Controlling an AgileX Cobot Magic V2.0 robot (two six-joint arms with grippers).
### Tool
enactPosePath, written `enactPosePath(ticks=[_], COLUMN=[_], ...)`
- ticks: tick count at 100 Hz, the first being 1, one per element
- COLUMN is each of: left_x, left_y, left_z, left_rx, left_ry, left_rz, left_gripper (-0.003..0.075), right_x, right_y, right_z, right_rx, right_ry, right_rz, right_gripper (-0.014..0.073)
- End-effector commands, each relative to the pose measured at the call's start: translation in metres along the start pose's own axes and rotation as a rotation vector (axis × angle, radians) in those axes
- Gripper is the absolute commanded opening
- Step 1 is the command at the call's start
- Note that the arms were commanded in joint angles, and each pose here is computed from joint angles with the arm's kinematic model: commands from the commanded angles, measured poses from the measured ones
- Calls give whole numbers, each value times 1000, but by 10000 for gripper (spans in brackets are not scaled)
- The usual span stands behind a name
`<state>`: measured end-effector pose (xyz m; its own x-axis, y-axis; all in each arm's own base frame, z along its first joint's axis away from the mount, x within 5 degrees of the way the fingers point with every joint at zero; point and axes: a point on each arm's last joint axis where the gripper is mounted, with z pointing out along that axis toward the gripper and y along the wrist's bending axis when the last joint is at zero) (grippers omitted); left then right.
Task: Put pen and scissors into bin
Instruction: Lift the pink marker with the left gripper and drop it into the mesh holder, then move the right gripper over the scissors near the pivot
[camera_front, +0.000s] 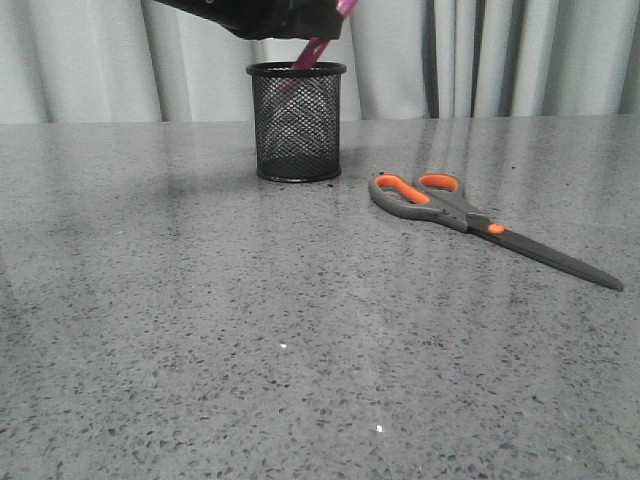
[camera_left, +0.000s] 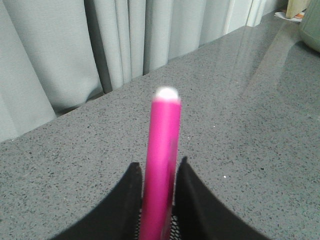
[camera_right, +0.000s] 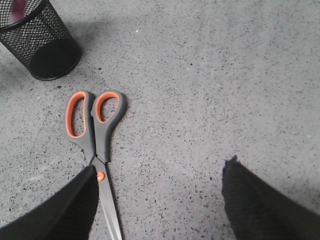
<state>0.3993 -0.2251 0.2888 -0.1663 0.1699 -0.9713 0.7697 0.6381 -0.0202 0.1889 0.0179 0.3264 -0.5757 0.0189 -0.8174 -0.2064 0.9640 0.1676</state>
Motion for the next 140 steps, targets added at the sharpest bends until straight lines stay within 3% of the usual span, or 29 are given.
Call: enactPosePath(ticks=[1, 11, 31, 43, 56, 69, 83, 102, 119, 140], left_x=[-36, -39, -75, -103, -120, -127, -114, -67, -32, -20], left_y=[-8, -4, 4, 5, 4, -2, -3, -3, -3, -8], left_z=[-16, -20, -61, -99, -139, -176, -211, -253, -278, -288], left_rx=[26, 16, 12, -20, -69, -111, -236, -421, -510, -538], left_ry=[-107, -115, -217, -258, -211, -170, -172, -119, -66, -93], left_rz=[7, 4, 46, 104, 203, 236, 193, 82, 26, -45], left_gripper=[317, 421, 393, 269, -20, -20, -20, -19, -19, -19], right_x=[-14, -14, -15, -14, -15, -13, -18, -33, -45, -52], right_y=[0, 0, 0, 1, 4, 15, 34, 56, 60, 62], right_z=[-7, -7, -7, -7, -5, 6, 25, 55, 90, 127], right_rx=[18, 18, 20, 7, -21, -83, -175, -248, -250, -255], right_ry=[-80, -80, -83, -80, -77, -26, 36, 161, 295, 452], right_rz=[-14, -14, -14, -1, 19, -85, -181, -340, -345, -334], right_gripper=[474, 474, 474, 474, 474, 474, 474, 474, 474, 474])
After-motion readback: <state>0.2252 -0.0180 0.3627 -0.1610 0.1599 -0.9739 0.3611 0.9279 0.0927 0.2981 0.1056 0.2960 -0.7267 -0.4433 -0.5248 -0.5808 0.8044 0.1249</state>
